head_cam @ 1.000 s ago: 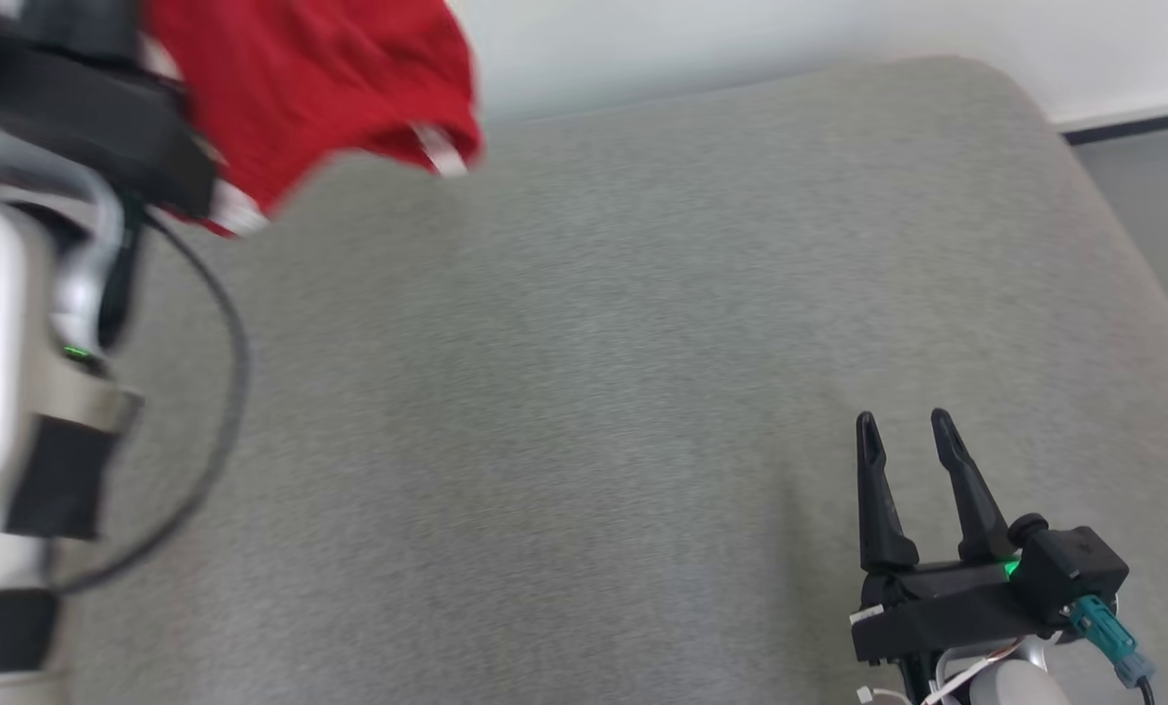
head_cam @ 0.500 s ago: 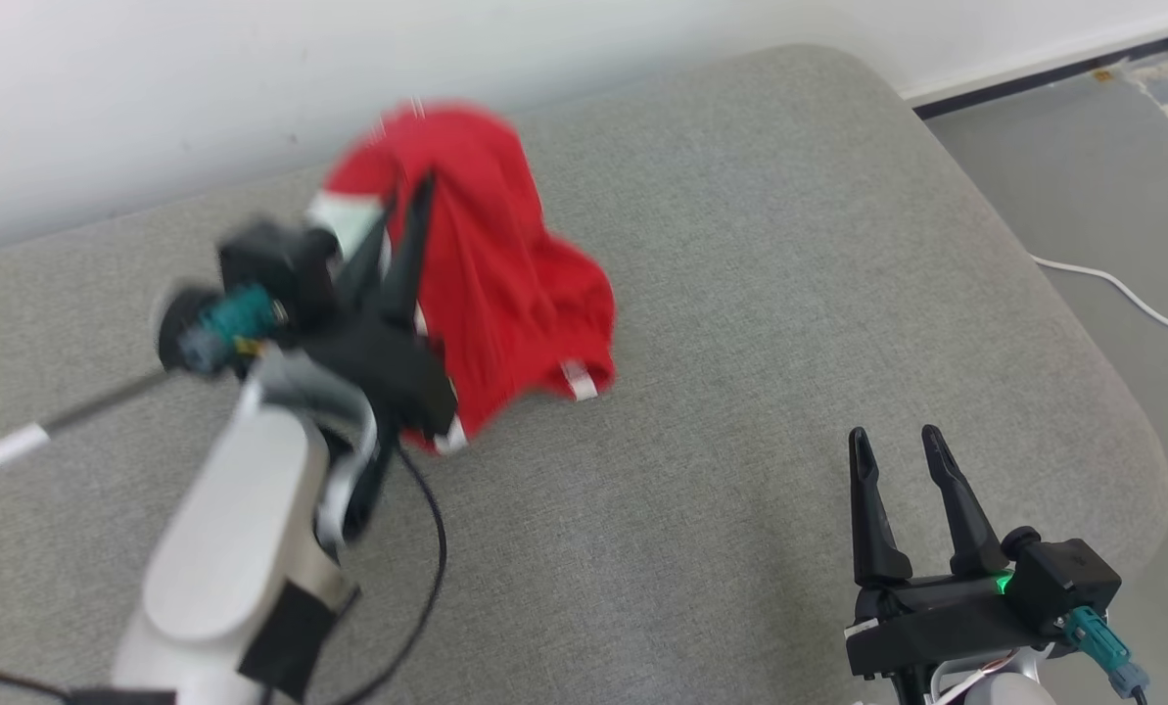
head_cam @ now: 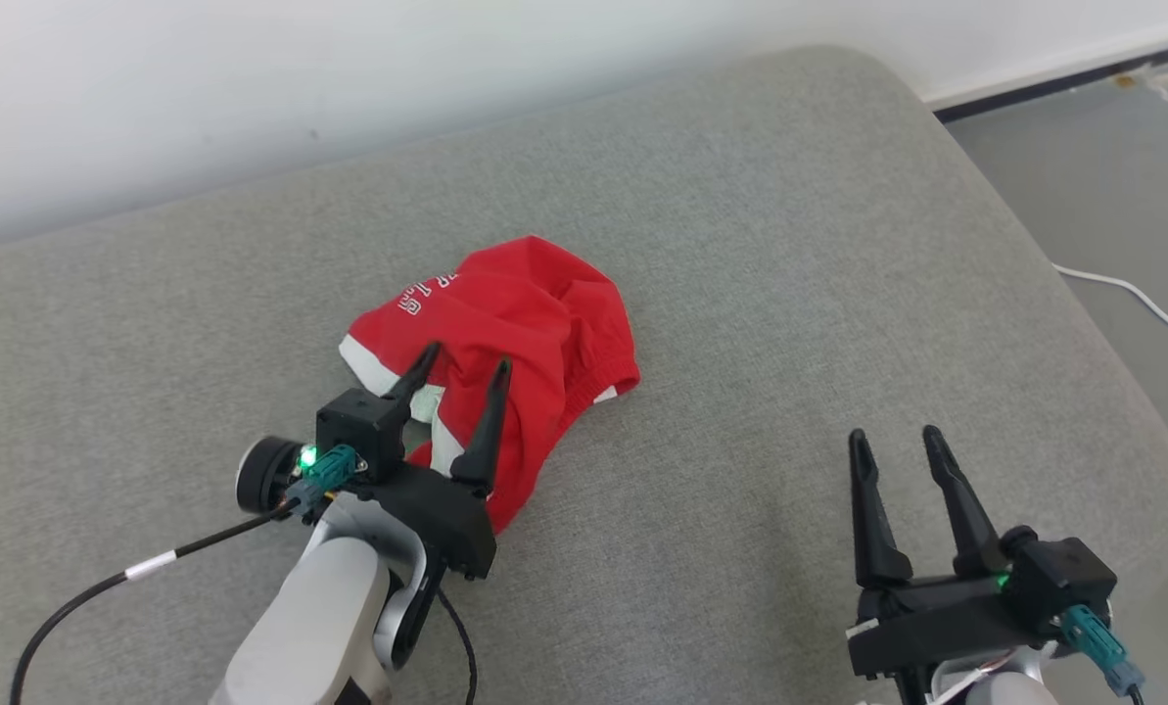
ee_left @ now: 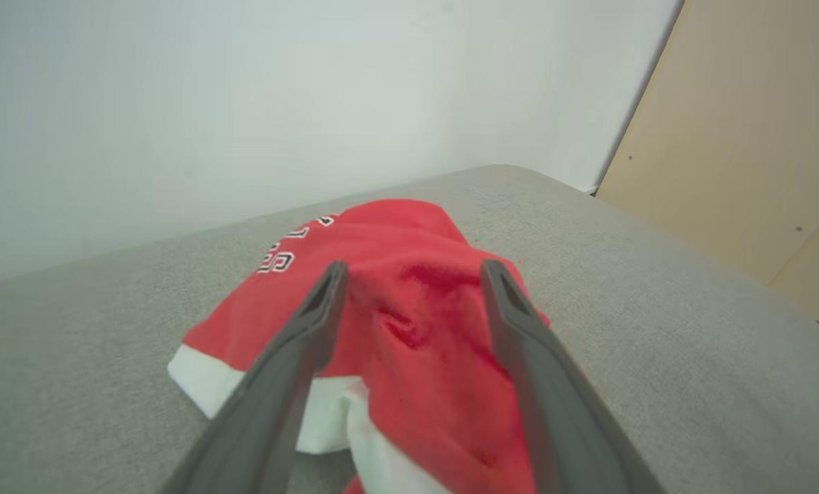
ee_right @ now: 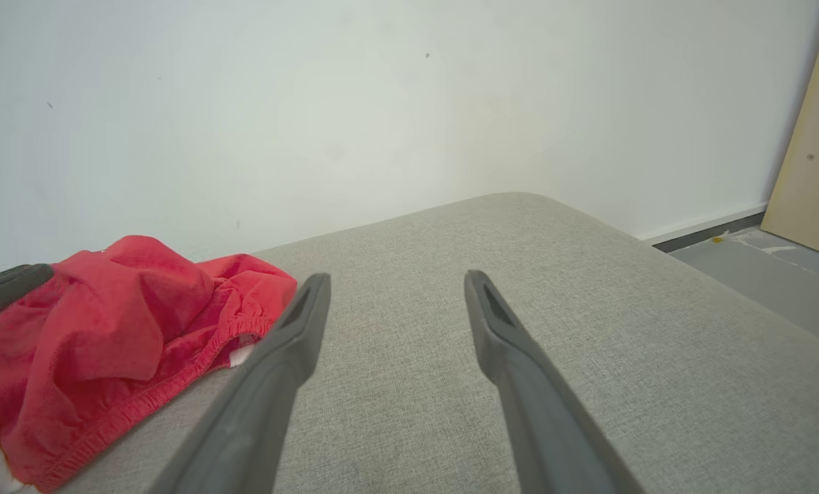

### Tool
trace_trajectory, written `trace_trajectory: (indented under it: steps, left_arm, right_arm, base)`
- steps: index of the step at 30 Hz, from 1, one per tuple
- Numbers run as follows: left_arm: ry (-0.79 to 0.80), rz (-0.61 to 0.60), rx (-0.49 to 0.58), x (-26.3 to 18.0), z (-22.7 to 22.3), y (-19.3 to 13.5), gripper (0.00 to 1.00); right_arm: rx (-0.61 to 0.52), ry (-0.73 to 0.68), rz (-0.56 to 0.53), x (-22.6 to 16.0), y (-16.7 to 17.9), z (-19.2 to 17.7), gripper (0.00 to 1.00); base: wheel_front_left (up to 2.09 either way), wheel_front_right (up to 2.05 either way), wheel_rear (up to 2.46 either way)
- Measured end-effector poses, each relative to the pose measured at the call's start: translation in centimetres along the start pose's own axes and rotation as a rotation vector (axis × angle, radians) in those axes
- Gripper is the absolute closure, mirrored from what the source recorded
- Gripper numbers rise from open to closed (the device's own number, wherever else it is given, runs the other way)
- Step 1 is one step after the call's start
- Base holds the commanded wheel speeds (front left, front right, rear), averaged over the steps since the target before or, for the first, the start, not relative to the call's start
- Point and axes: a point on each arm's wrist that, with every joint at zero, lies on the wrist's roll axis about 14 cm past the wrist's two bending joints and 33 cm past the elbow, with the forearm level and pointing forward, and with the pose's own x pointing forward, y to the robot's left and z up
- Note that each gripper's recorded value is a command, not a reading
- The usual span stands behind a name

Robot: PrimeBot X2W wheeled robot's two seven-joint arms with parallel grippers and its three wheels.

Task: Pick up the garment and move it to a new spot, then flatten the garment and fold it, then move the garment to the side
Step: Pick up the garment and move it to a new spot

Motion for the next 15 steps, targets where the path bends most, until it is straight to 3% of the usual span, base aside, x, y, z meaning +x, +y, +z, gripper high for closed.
trace_trajectory:
  steps: [9, 15]
  left_arm:
    - [-0.168, 0.068, 0.067, -1.9, 5.9, 2.2, 0.00]
    - [-0.254, 0.246, 0.134, -7.3, 9.1, 7.4, 0.00]
  right_arm:
    - [-0.005, -0.002, 0.045, -0.3, 1.4, -0.1, 0.00]
    - [0.007, -0.024, 0.114, 0.2, 3.6, 0.4, 0.00]
  base:
    - [0.00, 0.00, 0.00]
    - [0.00, 0.00, 0.00]
